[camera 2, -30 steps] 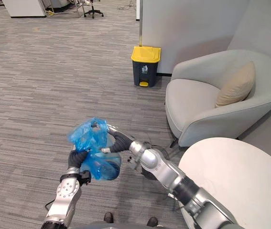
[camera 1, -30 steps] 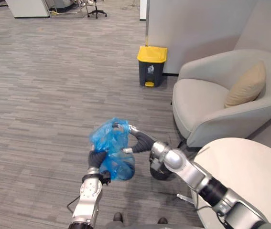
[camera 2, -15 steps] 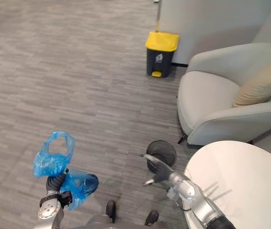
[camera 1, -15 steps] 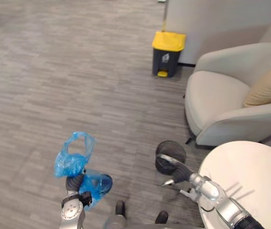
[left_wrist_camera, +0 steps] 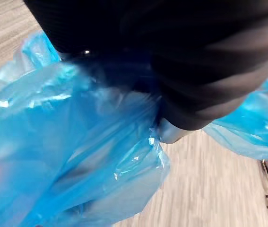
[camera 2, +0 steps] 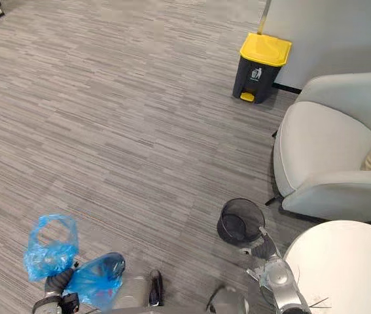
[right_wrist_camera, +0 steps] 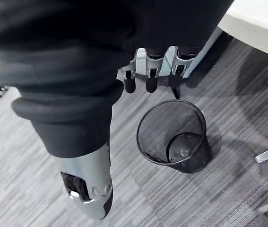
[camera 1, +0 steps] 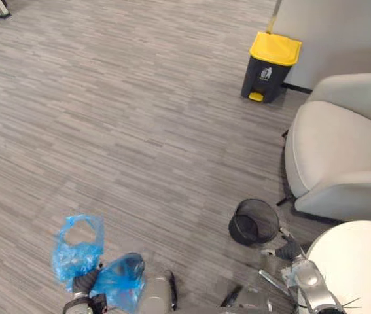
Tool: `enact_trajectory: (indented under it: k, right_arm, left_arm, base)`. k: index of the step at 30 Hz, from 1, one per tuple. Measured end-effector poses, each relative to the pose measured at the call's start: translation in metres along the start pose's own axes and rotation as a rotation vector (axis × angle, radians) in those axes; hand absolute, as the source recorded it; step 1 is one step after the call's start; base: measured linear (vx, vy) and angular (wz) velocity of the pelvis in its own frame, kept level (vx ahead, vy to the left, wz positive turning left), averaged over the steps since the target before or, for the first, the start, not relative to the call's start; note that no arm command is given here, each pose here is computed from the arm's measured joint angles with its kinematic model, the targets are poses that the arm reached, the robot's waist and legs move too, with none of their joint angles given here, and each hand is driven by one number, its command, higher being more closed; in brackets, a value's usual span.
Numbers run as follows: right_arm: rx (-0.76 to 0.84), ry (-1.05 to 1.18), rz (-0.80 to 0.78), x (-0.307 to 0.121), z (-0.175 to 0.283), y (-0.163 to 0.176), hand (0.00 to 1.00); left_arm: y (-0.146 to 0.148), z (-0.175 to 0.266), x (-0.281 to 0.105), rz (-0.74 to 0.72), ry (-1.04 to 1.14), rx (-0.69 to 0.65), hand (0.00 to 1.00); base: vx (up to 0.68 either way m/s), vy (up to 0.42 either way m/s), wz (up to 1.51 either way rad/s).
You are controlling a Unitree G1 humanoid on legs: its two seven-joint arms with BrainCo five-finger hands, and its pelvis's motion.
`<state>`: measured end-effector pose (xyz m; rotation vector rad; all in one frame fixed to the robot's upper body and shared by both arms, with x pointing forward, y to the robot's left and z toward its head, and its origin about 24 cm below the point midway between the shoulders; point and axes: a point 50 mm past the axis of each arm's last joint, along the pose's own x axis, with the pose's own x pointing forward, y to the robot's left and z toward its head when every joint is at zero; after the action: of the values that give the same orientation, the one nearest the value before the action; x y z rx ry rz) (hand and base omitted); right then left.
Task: Gather rubbish on tea table into small bin, then transfer packed bag to large trash can.
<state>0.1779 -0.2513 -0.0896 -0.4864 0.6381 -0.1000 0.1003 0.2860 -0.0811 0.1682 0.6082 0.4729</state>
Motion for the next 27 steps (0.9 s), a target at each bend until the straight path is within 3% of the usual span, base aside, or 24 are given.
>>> enact_trajectory:
  k: [8,12,20,23,27]
  right_arm:
    - [0.111,0.055,-0.107,-0.001,-0.009,-0.017,0.00]
    - [0.133,0.092,-0.111,-0.007,-0.020,-0.018,0.00]
    - [0.219,-0.035,-0.139,0.007,0.019,-0.015,0.00]
    - [0.228,-0.009,-0.146,0.006,0.012,-0.014,0.00]
    - [0.279,0.066,-0.090,-0.006,-0.005,0.018,0.00]
  left_arm:
    - [-0.021,0.039,0.024,-0.035,-0.115,-0.046,1.00]
    - [-0.036,0.037,0.022,-0.076,-0.108,-0.065,1.00]
    - [-0.048,0.058,0.028,-0.126,-0.177,-0.079,1.00]
    - [-0.049,0.052,0.025,-0.128,-0.158,-0.083,1.00]
    - [-0.044,0.045,0.023,-0.126,-0.134,-0.046,1.00]
  base:
    - [0.31,-0.027,0.47]
    - [0.57,-0.216,0.36]
    - [0.56,-0.116,-0.53]
    - [0.48,0.210,-0.97]
    - [0.54,0.240,-0.70]
